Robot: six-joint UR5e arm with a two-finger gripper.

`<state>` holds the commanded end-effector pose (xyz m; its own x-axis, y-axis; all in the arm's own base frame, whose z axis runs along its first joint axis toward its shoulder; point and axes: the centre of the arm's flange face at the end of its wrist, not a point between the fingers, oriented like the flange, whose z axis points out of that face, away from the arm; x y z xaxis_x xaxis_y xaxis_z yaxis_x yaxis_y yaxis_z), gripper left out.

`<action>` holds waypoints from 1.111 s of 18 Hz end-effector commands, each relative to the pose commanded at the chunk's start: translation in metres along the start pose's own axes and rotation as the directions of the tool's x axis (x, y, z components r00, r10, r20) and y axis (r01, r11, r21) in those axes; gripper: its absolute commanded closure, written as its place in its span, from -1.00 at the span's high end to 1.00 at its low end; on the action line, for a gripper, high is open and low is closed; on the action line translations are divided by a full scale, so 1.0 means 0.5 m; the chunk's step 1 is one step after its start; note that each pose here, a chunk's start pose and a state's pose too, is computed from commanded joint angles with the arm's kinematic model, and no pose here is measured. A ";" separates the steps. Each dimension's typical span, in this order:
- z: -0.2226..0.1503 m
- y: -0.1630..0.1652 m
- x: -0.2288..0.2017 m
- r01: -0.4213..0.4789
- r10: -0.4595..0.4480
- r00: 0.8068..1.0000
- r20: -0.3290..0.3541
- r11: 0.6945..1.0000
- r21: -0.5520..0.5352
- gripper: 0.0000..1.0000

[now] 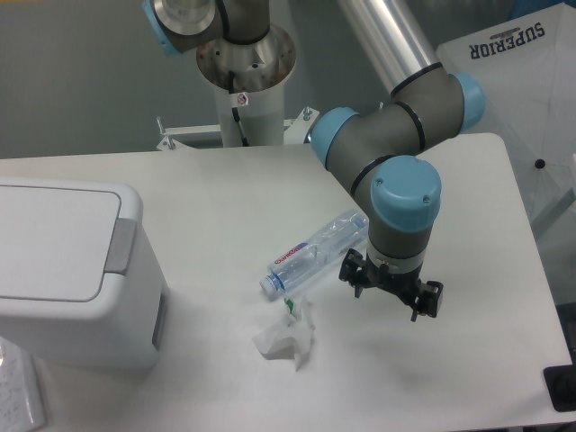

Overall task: Open the trash can
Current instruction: 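Lift the gripper from beside the clear bottle and move it over the trash can lid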

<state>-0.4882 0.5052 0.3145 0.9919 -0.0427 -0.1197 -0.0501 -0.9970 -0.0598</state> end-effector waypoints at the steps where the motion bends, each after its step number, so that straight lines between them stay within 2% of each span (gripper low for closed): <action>1: 0.007 0.002 0.004 -0.002 0.002 1.000 -0.005 1.000 -0.001 1.00; 5: -0.005 0.001 0.004 0.012 -0.012 1.000 0.006 1.000 0.013 1.00; 7: -0.008 -0.005 0.003 0.094 -0.095 0.995 0.033 0.995 0.040 1.00; 10: -0.054 -0.063 0.027 0.271 -0.277 0.960 0.040 0.956 0.112 1.00; 12: -0.082 -0.096 0.038 0.360 -0.365 0.931 -0.002 0.918 0.167 1.00; 14: -0.106 -0.112 0.053 0.385 -0.382 0.922 -0.060 0.897 0.217 1.00; 19: -0.229 -0.137 0.120 0.350 -0.332 0.937 -0.113 0.874 0.338 1.00; 20: -0.252 -0.143 0.137 0.367 -0.341 0.930 -0.136 0.859 0.357 1.00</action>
<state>-0.4019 0.5651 0.4352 0.9556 0.2914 0.0443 0.2795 -0.8484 -0.4495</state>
